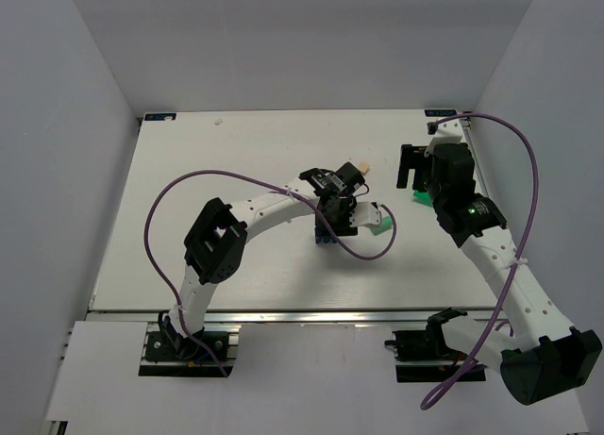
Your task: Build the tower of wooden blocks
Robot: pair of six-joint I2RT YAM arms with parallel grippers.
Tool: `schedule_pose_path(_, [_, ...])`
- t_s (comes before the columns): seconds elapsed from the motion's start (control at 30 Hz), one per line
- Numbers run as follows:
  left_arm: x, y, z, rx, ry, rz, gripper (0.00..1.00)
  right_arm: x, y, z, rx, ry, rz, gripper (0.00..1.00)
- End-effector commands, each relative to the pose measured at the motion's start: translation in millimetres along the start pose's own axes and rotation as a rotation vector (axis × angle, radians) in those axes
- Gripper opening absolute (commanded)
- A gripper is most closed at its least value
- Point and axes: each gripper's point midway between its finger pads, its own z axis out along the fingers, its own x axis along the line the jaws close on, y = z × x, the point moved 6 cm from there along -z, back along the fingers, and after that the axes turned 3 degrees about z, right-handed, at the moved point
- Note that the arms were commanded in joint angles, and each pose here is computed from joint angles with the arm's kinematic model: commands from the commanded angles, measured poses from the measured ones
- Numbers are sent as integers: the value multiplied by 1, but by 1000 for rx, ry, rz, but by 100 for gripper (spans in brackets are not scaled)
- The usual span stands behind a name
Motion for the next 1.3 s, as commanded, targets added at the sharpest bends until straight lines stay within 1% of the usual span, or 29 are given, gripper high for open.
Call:
schedule_pose_path(0.0, [4,11,-18,-47,39,16,60,1,8,1,-41,8,0,89])
schedule_pose_path(0.23, [7,13,-16,-49,55,6,64,1,9,0,-43,13,-1,89])
schedule_pose_path(0.6, [10,13,-10,-40,75,-10,64,2,8,1,-41,17,-1,89])
schedule_pose_path(1.07, [7,12,-8,-36,64,-9,65,3,8,0,-43,32,-11,89])
schedule_pose_path(1.2, [7,17,-15,-63,47,-4,70,4,7,0,-41,49,-19,89])
schedule_pose_path(1.27, [8,25,-27,-108,37,6,73,7,7,0,-44,76,-39,89])
